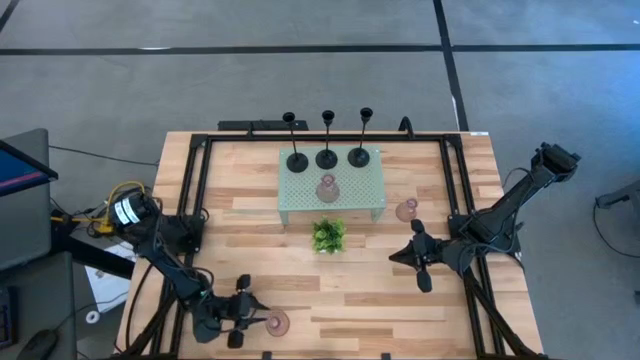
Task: Pick & Place candle stick holders
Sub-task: Put the bottom pink glass candle holder on the shelf
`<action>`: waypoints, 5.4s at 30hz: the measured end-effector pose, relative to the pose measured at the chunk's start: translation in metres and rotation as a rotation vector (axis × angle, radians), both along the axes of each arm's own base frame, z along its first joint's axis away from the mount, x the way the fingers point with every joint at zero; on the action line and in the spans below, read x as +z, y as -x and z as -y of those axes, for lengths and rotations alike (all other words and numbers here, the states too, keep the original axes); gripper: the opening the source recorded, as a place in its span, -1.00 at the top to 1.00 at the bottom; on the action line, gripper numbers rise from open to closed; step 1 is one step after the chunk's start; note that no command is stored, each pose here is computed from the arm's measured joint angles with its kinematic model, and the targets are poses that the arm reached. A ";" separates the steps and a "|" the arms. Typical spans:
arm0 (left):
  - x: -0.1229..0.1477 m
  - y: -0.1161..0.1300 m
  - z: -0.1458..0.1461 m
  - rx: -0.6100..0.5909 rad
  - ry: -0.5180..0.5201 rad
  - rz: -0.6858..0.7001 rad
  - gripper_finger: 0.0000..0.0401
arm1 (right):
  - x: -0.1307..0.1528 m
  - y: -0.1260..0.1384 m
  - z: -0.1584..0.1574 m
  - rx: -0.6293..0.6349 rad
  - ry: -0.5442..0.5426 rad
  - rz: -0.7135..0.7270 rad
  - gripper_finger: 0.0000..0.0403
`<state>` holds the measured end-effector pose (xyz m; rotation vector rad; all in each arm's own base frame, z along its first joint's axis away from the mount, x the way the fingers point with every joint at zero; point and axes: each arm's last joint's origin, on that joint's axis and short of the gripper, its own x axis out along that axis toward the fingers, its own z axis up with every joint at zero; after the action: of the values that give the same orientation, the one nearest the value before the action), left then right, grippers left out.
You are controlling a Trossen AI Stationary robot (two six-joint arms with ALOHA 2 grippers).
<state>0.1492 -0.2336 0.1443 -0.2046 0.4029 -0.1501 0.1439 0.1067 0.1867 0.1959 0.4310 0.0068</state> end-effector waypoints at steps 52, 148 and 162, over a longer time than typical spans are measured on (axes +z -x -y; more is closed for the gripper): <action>0.023 -0.044 -0.015 -0.102 0.152 0.121 -0.43 | -0.002 -0.004 0.008 -0.069 0.011 -0.018 1.00; 0.143 -0.064 -0.116 0.365 0.112 0.427 0.27 | -0.014 0.006 0.006 0.115 0.183 -0.152 1.00; 0.176 -0.062 -0.185 0.692 -0.069 0.442 0.28 | -0.015 0.004 0.011 0.085 0.193 -0.171 1.00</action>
<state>0.2113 -0.0482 0.3198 -0.2253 -0.1166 0.4933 0.1402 0.0957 0.1717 -0.0119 0.6065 0.0317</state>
